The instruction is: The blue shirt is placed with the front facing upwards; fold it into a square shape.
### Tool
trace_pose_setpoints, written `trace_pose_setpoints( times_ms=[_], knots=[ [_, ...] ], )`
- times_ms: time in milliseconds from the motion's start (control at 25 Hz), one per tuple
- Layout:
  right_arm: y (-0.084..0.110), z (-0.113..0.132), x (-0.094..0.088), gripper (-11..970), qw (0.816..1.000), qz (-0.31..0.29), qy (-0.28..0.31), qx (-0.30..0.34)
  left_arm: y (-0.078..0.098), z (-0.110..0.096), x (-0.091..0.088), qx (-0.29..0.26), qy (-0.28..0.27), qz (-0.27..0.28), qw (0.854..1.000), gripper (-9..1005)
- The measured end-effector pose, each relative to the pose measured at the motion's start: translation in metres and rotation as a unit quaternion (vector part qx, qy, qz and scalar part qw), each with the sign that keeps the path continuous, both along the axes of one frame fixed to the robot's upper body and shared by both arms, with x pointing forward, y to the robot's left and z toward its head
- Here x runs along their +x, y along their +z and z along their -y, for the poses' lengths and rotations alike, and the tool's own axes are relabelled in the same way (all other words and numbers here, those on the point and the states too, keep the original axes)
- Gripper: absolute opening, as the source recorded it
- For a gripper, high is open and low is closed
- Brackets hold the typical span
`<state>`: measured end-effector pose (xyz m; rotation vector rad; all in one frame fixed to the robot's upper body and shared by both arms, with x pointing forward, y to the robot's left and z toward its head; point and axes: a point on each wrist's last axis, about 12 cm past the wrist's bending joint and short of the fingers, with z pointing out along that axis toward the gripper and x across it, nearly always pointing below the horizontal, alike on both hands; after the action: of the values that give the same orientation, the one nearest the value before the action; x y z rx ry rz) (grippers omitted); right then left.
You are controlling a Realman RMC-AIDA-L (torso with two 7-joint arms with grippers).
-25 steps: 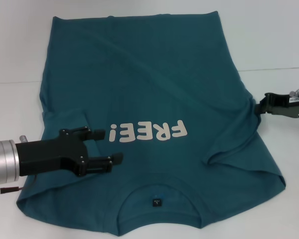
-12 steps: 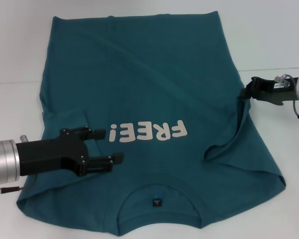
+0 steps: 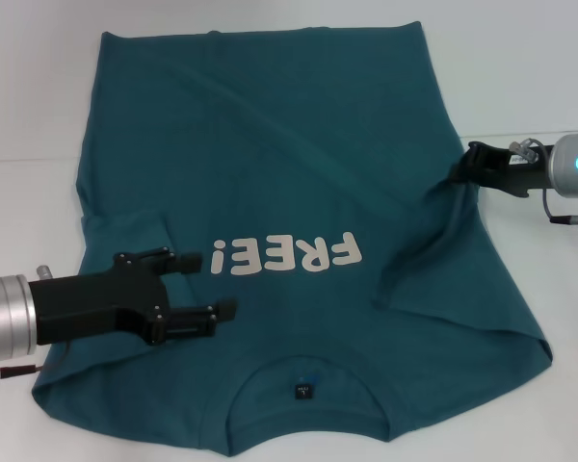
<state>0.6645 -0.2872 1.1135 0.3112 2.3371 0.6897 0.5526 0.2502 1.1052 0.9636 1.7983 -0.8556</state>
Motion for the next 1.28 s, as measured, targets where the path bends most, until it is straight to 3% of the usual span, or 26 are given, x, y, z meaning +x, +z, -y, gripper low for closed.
trace_pose_setpoints(
  times_ms=[520,800,1040,1280],
  knots=[
    [-0.003,-0.018,0.006,50,1.000,0.009,0.013,-0.006,0.000,0.000,-0.003,-0.003,-0.009,-0.002,1.000,847],
    [-0.007,-0.015,0.002,65,0.999,0.023,0.029,-0.024,0.001,-0.009,-0.003,-0.013,0.013,0.000,1.000,847],
    [0.003,0.003,-0.009,327,0.996,0.076,0.048,0.001,0.002,-0.016,-0.006,-0.029,0.029,-0.002,0.999,846],
    [0.027,0.030,-0.057,590,0.975,0.182,0.129,0.000,0.006,-0.021,-0.010,-0.060,0.048,-0.017,0.997,846]
  ],
)
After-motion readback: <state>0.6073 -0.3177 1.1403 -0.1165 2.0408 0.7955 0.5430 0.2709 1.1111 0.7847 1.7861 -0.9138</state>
